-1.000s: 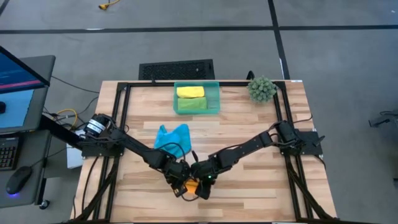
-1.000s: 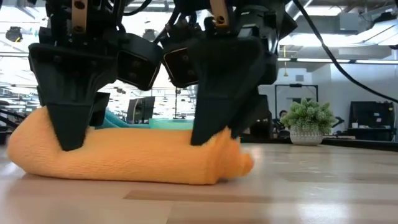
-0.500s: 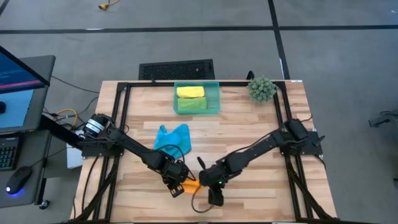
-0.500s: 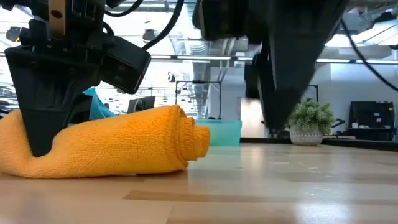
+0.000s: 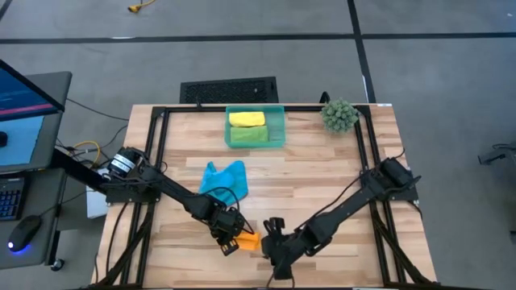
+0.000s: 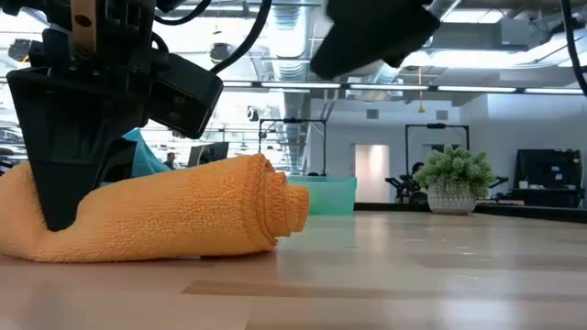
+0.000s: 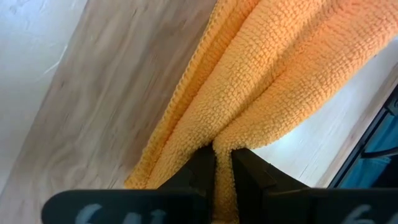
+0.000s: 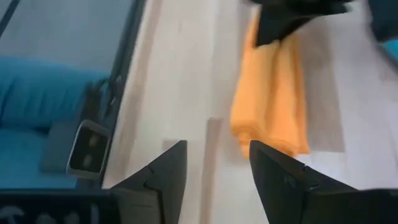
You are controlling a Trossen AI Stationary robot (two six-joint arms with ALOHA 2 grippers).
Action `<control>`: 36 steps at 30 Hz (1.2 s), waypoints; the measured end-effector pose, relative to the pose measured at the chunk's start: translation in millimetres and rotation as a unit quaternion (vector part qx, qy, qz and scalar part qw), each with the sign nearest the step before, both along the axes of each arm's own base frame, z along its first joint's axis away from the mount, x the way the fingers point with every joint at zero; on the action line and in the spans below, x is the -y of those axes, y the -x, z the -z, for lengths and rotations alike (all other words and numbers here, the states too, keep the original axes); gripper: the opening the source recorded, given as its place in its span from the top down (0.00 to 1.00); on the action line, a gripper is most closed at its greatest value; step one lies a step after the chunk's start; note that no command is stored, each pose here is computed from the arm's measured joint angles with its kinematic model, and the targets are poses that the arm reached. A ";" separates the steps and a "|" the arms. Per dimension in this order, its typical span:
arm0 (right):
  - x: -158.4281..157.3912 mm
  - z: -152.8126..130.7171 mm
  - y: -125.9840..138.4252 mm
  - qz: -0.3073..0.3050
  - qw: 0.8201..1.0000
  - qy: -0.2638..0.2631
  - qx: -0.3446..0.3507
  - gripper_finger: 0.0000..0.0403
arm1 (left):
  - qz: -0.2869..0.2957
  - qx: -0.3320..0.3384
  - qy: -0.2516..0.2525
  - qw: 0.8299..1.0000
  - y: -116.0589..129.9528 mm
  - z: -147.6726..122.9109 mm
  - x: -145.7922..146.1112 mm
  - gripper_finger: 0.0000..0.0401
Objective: Roll microfiber towels into tight, uniform cylinder then place into a basket
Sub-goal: Roll the orange microfiber cloth
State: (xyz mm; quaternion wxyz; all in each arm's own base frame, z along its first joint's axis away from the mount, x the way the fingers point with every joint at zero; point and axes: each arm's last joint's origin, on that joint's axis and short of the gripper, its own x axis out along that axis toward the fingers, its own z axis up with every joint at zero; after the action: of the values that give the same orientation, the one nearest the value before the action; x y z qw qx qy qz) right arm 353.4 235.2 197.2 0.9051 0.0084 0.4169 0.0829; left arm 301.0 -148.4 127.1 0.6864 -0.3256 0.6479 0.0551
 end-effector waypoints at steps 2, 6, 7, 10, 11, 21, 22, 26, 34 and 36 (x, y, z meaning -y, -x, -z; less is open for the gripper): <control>5.8 -1.1 -4.2 0.031 0.999 -0.014 0.002 0.49 | 0.001 0.002 0.001 1.000 -0.2 -0.1 0.1 0.94; 20.0 -0.9 -12.5 0.075 0.997 -0.033 -0.004 0.45 | 0.007 0.004 0.000 1.000 -0.2 0.0 0.1 0.94; 23.3 -0.9 -14.5 0.081 0.996 -0.036 -0.004 0.43 | 0.008 0.004 0.000 1.000 -0.2 0.0 0.1 0.94; 31.4 3.3 -17.7 0.099 0.994 -0.041 -0.022 0.39 | 0.014 0.006 -0.001 1.000 -0.2 0.0 0.1 0.94; 32.9 9.0 -20.6 0.107 0.993 -0.040 -0.028 0.38 | 0.018 0.008 -0.002 1.000 -0.2 0.0 0.1 0.94; 43.6 40.6 -34.9 0.120 0.989 -0.055 -0.066 0.37 | 0.027 0.012 -0.005 1.000 0.0 0.0 0.6 0.94; 42.9 41.0 -35.1 0.116 0.989 -0.056 -0.066 0.37 | 0.027 0.012 -0.005 1.000 0.0 0.0 0.6 0.94; 41.9 41.5 -35.0 0.107 0.990 -0.065 -0.070 0.37 | 0.027 0.012 -0.005 1.000 0.0 0.0 0.6 0.94; 36.1 39.3 -39.6 0.078 0.992 -0.086 -0.044 0.37 | 0.027 0.012 -0.005 1.000 0.0 0.0 0.6 0.94; 37.6 45.8 -41.1 0.085 0.992 -0.076 -0.048 0.37 | 0.027 0.012 -0.005 1.000 -0.1 0.0 0.5 0.94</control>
State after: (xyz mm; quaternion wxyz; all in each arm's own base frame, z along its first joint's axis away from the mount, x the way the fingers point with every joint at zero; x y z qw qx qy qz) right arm 394.5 197.6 151.3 0.8844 0.1168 0.4504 0.0372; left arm 301.1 -148.9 127.1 0.6971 -0.3054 0.6476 0.0362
